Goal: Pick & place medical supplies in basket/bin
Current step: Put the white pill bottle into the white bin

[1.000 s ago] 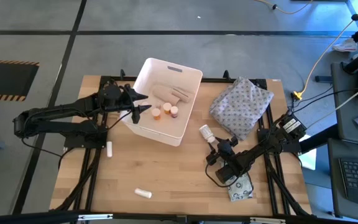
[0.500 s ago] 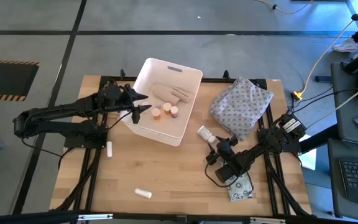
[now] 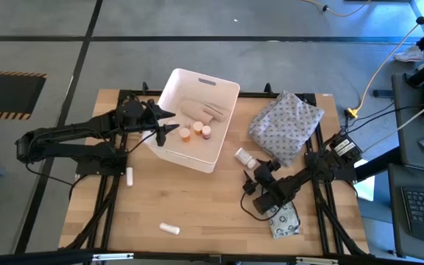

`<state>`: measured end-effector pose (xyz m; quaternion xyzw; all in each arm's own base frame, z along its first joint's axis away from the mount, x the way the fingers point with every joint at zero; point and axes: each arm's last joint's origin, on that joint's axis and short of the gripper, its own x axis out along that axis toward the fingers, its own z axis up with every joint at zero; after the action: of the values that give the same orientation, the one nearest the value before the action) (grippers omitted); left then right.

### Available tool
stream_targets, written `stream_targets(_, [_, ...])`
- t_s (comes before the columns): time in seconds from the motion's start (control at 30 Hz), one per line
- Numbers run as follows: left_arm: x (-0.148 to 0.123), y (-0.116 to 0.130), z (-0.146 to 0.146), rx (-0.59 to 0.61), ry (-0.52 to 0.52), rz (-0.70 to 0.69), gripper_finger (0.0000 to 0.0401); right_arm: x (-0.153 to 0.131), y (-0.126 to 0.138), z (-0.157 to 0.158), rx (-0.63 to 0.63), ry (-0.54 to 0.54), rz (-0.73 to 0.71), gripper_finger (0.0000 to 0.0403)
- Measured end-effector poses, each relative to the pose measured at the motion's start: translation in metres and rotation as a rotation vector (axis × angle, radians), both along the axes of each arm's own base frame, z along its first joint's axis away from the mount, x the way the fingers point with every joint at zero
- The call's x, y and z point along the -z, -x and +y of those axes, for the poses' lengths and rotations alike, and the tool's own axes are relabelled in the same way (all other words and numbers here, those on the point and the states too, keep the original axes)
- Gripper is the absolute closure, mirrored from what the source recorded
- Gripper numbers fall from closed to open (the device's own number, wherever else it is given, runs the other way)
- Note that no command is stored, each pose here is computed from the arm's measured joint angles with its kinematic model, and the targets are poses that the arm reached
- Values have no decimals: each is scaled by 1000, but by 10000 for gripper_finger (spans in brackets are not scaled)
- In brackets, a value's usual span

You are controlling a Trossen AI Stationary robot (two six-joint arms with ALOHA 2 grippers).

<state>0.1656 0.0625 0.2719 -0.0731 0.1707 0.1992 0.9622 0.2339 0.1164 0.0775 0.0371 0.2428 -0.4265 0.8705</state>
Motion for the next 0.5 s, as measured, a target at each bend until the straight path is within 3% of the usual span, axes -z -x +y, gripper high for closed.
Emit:
stream_targets(0.2, [0,0,0,0,1,0,173,5,-1,-10,27,-91,49,54])
stream_targets(0.5, [0,0,0,0,0,0,173,6,3,-8,14,-67,47,114])
